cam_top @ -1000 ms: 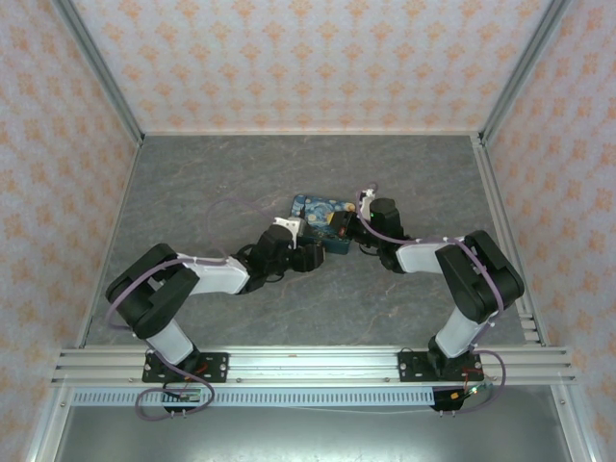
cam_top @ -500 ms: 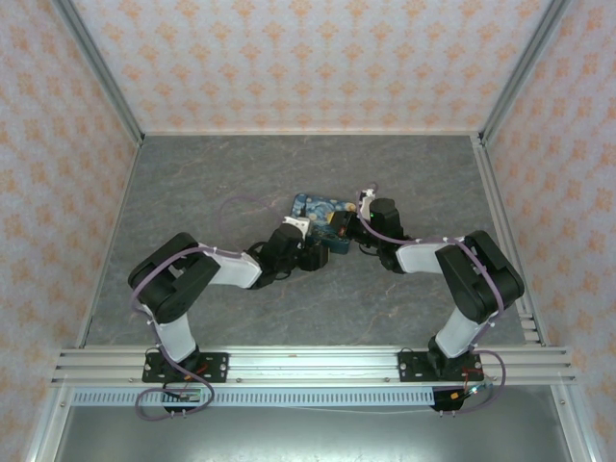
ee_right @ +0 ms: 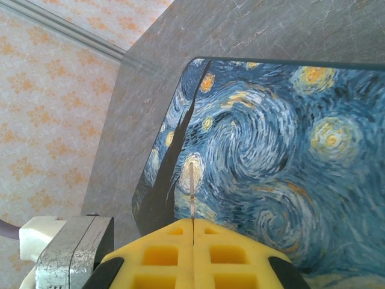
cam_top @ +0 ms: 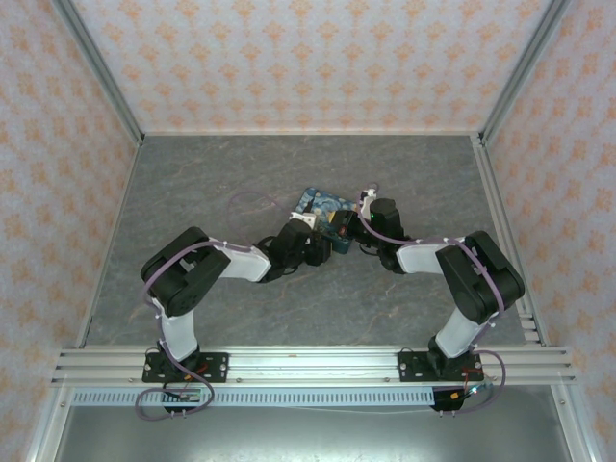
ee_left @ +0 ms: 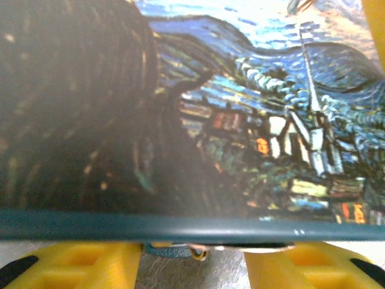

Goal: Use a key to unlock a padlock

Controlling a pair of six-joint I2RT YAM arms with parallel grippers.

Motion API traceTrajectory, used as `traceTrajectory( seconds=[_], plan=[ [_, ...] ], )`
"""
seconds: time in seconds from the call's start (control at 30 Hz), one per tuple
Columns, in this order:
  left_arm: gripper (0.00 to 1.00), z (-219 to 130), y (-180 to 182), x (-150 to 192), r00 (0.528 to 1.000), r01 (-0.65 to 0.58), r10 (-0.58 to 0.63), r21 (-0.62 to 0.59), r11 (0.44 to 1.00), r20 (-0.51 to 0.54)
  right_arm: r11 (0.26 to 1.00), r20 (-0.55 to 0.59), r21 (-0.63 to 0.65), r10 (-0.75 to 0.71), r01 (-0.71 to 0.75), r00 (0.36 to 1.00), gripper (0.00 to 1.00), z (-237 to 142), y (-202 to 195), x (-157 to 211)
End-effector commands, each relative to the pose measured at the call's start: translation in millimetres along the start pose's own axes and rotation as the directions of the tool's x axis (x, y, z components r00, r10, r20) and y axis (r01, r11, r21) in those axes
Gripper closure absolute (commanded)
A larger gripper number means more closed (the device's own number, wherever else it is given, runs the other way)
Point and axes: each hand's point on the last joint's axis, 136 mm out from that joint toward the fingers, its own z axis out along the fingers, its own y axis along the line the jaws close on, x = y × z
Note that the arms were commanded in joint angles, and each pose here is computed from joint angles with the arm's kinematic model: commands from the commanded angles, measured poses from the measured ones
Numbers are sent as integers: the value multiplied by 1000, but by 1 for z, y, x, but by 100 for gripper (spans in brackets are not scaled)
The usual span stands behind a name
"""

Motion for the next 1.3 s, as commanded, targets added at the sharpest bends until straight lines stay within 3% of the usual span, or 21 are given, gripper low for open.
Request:
traceTrajectory(
  seconds=[0.0, 0.33, 0.57, 0.87, 1.1, 1.27],
  plan=[
    [55, 6, -3, -6, 1000, -1, 1, -23, 1000, 18, 990, -128, 128, 68, -51, 989, 100, -3, -40, 46],
    [72, 4, 6, -10, 999, 30, -28, -73, 997, 36, 993, -123, 110, 62, -49, 991, 100, -4, -35, 45],
    [75, -5, 1, -15, 996, 83, -80, -51, 995, 49, 997, -95, 73, 6, 1, 995, 100, -8, -16, 29],
    [81, -19, -14, -19, 970, 244, -244, -15, 970, -8, 971, -39, 122, -205, 208, 978, 100, -60, 14, 2],
    [89, -27, -36, -19, 918, 388, -383, 36, 921, -101, 926, -105, 135, -340, 352, 935, 100, -112, 13, 30],
    [90, -29, -50, -20, 867, 478, -464, 47, 877, -181, 925, -144, 68, -363, 375, 921, 100, -125, 14, 54]
  ],
)
